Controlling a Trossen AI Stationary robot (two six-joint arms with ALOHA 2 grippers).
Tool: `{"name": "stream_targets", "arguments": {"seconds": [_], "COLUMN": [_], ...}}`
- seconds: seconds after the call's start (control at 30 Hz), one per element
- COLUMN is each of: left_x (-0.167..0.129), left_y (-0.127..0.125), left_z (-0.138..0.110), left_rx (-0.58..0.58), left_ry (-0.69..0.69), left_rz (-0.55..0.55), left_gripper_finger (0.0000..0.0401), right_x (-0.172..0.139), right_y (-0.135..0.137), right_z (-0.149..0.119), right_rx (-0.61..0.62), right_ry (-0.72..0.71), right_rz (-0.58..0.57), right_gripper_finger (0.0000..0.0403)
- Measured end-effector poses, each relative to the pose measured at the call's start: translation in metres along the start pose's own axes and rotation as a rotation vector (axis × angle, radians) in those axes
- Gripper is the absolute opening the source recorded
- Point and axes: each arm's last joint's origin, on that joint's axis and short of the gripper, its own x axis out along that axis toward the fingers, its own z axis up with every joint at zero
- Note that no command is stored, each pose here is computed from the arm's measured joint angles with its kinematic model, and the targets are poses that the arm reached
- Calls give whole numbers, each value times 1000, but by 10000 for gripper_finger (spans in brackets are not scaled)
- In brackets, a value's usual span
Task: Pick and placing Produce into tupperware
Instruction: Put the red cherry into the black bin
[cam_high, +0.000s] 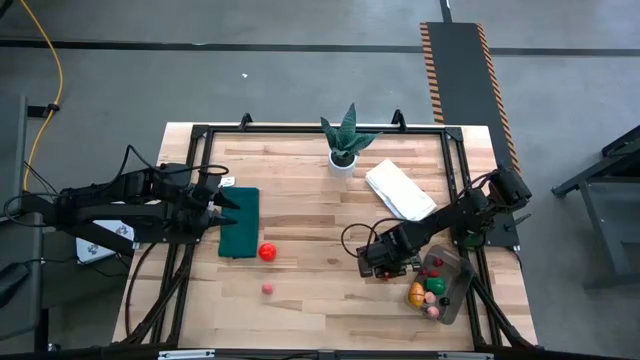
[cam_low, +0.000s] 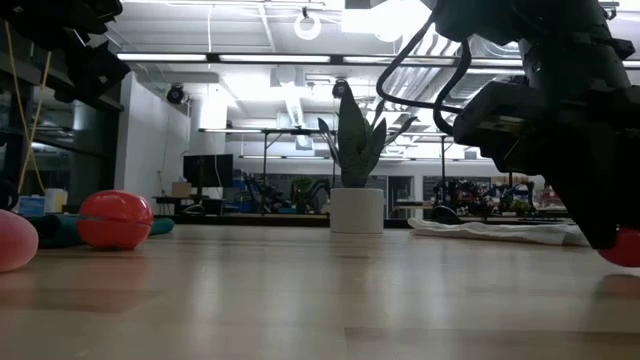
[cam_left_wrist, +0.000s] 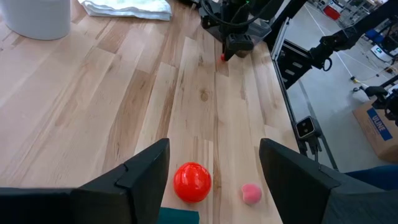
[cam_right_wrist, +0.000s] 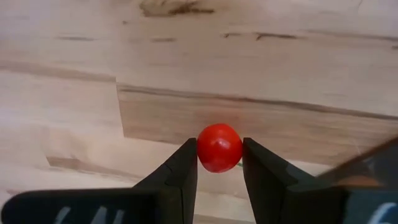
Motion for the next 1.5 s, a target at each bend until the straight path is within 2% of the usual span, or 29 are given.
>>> {"name": "stream_targets", "arguments": {"seconds": [0.53,1.5], "left_x": [0,0], "left_y": [0,0], "left_z": [0,0], "left_rx": [0,-2], "left_ry": [0,-2], "left_rz": [0,4], "left_gripper_finger": [236,236], "right_x": [-24,-105], "right_y": [-1,-26], "right_z": [-6,-23], "right_rx": [-20,-107], "right_ry": [-8,37], "right_rz": [98,370], "right_gripper_finger": [94,94]}}
